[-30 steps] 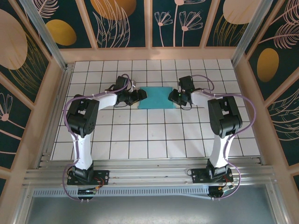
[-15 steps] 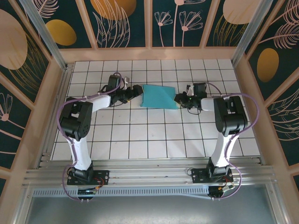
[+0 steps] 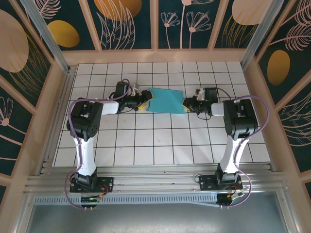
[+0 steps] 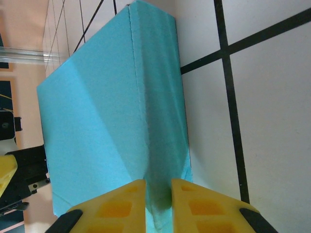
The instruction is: Fold the paper box
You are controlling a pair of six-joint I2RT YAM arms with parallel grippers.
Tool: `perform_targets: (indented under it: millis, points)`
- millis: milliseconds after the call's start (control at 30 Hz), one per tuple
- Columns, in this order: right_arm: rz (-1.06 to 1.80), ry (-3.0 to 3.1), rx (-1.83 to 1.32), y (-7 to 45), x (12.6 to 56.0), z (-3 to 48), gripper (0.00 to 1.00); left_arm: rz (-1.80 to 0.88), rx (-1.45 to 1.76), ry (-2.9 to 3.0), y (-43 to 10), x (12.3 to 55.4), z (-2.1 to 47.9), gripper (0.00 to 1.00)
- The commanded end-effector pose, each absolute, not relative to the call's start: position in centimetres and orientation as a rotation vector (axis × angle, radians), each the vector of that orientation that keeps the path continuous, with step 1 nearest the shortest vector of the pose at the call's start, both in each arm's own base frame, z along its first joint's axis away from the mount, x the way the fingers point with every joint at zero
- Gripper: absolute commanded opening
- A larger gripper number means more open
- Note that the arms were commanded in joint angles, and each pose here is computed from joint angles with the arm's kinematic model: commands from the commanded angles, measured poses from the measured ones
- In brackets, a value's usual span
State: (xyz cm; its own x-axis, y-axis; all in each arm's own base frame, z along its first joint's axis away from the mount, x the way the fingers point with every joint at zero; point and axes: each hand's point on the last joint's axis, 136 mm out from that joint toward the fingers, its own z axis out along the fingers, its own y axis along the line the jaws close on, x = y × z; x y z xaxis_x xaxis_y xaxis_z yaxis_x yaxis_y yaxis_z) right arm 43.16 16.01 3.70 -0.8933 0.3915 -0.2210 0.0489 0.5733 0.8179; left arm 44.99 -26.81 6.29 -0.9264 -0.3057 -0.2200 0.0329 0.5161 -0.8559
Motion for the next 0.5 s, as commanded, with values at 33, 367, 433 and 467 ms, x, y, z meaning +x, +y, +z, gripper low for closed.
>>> perform_targets:
  millis: [33,367,433,467]
  points:
    - [1.19,2.531,0.505,14.5,41.7,-0.3,0.18,-1.415,-0.217,2.434,-27.7,44.9,5.2,0.88]
    - [1.197,2.522,0.513,14.4,41.9,-0.1,0.17,-1.716,-0.215,2.316,-31.7,43.8,7.1,0.67]
    - [1.204,2.518,0.511,14.5,42.0,0.1,0.17,-1.739,-0.227,2.292,-32.0,43.9,7.8,0.64]
    - [1.206,2.516,0.511,14.5,42.0,0.2,0.17,-1.749,-0.236,2.281,-32.1,43.9,8.2,0.61]
